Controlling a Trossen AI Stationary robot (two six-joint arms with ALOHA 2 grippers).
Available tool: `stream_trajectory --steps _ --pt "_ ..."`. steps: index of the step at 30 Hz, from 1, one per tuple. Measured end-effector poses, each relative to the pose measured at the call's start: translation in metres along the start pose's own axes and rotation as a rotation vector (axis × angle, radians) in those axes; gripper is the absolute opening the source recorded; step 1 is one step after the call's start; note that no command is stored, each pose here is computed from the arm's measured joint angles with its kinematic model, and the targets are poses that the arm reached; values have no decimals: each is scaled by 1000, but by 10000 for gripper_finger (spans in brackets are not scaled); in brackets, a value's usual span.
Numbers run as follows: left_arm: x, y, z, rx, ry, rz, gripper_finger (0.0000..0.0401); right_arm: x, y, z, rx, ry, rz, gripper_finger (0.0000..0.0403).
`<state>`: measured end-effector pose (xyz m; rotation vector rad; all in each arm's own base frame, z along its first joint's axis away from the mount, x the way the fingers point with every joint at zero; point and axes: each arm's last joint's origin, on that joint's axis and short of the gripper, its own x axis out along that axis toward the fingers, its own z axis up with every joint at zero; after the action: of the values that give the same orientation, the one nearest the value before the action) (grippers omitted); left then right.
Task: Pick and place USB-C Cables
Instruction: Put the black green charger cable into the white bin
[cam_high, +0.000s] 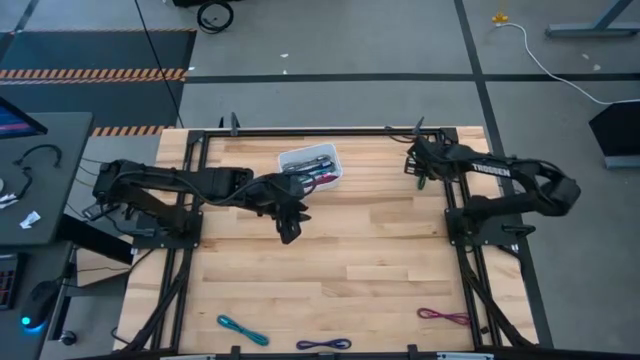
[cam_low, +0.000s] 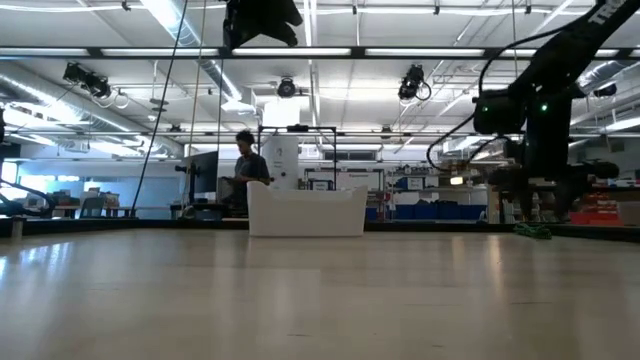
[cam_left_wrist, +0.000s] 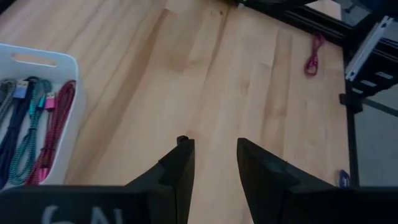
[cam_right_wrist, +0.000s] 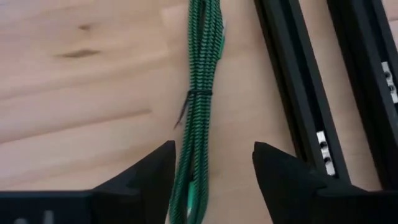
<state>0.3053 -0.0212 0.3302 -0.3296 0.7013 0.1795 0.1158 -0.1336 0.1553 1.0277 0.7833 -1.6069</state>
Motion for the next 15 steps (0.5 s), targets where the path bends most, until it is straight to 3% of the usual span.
stream_trajectory --steps 8,11,15 --pt "0 1 1 -79 -17 22 125 36 18 -1 -109 79 -24 196" --pt "0 0 0 -106 -16 19 125 40 24 -1 -149 61 -24 157" --pt "0 -2 0 -134 -15 16 126 38 25 -2 -232 56 8 74"
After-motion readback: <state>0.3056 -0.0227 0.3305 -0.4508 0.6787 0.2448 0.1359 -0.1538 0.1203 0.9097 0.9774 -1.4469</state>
